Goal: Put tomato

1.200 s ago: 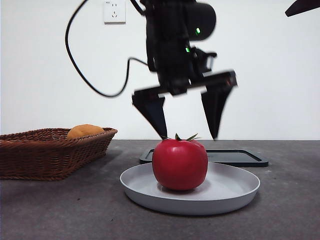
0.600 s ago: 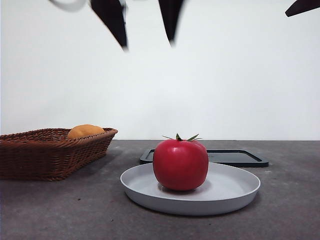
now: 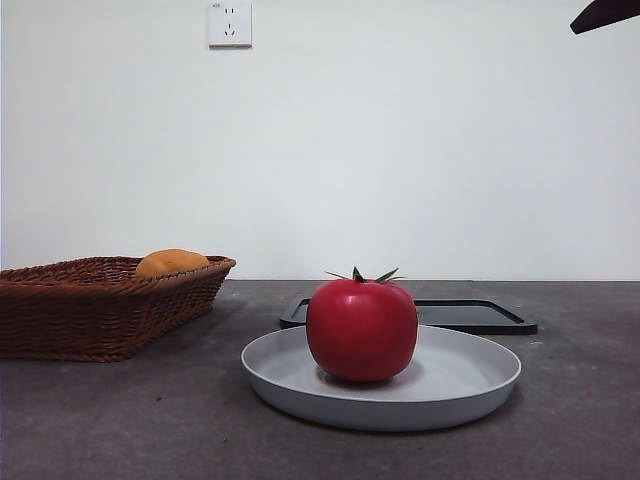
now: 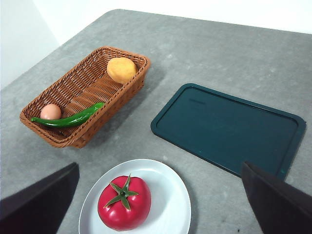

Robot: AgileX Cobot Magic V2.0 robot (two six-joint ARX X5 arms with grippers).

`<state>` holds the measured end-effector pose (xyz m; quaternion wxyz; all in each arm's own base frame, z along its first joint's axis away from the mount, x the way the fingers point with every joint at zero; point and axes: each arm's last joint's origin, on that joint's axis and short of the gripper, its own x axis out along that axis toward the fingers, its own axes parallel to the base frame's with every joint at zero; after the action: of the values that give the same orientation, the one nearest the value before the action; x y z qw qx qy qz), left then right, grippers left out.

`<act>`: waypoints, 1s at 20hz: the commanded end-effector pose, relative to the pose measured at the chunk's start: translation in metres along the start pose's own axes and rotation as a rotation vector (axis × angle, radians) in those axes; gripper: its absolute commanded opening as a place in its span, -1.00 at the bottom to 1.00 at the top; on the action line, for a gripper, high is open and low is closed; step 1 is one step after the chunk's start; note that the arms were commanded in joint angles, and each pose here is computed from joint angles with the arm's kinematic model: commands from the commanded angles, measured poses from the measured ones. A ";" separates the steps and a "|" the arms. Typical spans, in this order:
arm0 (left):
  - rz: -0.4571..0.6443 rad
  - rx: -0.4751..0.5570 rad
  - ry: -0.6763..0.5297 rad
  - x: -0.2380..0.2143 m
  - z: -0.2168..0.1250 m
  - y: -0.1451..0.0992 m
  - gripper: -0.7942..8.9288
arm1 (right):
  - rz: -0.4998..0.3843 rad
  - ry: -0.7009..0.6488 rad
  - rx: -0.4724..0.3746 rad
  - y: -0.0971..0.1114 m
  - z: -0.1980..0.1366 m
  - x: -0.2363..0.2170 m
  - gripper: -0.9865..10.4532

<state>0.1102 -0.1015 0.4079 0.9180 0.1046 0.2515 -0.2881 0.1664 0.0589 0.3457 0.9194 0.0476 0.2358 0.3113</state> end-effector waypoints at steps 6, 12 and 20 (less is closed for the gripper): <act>-0.024 -0.144 -0.224 -0.029 -0.077 0.007 0.45 | 0.005 -0.020 -0.015 0.002 0.006 -0.001 0.39; -0.025 -0.140 -0.251 -0.034 -0.080 0.008 0.45 | 0.015 -0.032 0.041 0.002 0.007 -0.001 0.39; -0.025 -0.140 -0.251 -0.034 -0.080 0.008 0.45 | 0.120 0.272 0.061 0.024 -0.004 0.086 0.36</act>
<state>0.0588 -0.0513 0.3550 0.9430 0.0031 0.1632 -0.2899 0.2079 0.1247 0.3073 0.8546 0.0443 0.3720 0.3596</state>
